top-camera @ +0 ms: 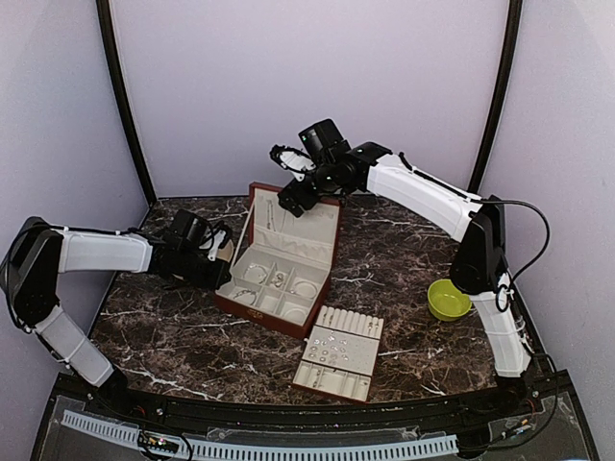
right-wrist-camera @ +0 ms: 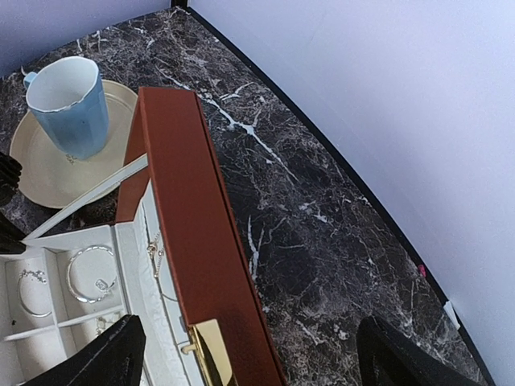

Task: Organize the mixed jewelry
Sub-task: Adjust the necklace on the necklace hanger.

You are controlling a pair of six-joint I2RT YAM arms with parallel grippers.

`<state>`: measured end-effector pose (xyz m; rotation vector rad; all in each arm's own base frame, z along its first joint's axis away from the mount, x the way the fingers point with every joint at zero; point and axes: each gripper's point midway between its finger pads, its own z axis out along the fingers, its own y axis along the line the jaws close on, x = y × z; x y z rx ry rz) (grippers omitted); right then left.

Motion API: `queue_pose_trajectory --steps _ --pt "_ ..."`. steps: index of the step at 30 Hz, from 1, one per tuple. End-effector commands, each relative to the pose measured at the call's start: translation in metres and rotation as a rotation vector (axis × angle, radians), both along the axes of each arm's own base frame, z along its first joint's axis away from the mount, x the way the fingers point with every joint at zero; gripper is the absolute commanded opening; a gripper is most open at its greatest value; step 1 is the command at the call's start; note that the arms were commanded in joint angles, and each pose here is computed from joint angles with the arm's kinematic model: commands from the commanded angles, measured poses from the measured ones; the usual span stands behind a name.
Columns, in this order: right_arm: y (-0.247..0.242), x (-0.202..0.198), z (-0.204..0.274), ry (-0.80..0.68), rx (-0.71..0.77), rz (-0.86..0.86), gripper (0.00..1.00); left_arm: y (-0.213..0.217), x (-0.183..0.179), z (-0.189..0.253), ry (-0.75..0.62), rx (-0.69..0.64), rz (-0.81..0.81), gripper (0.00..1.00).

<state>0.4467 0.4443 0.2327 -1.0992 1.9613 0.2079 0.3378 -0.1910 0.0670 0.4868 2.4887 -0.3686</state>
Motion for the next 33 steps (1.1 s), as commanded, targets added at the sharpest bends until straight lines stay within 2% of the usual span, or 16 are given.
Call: queue_pose_trajectory --steps 1,5,8,18,33 --pt "-0.001 0.003 -0.004 -0.009 -0.012 -0.031 0.91 -0.028 -0.007 0.008 -0.003 -0.051 -0.098 0.05" --pt "-0.005 0.005 -0.009 -0.012 -0.037 -0.045 0.83 -0.029 -0.007 0.007 -0.001 -0.047 -0.103 0.05" --pt "-0.007 0.006 -0.01 -0.015 -0.046 -0.055 0.82 -0.029 -0.007 0.007 -0.004 -0.045 -0.101 0.04" --pt "-0.012 0.001 -0.023 0.01 -0.1 -0.045 0.9 -0.028 -0.006 0.009 -0.012 -0.041 -0.099 0.03" --pt "-0.014 0.007 -0.031 0.0 -0.121 -0.068 0.87 -0.028 -0.005 0.011 -0.02 -0.036 -0.099 0.02"
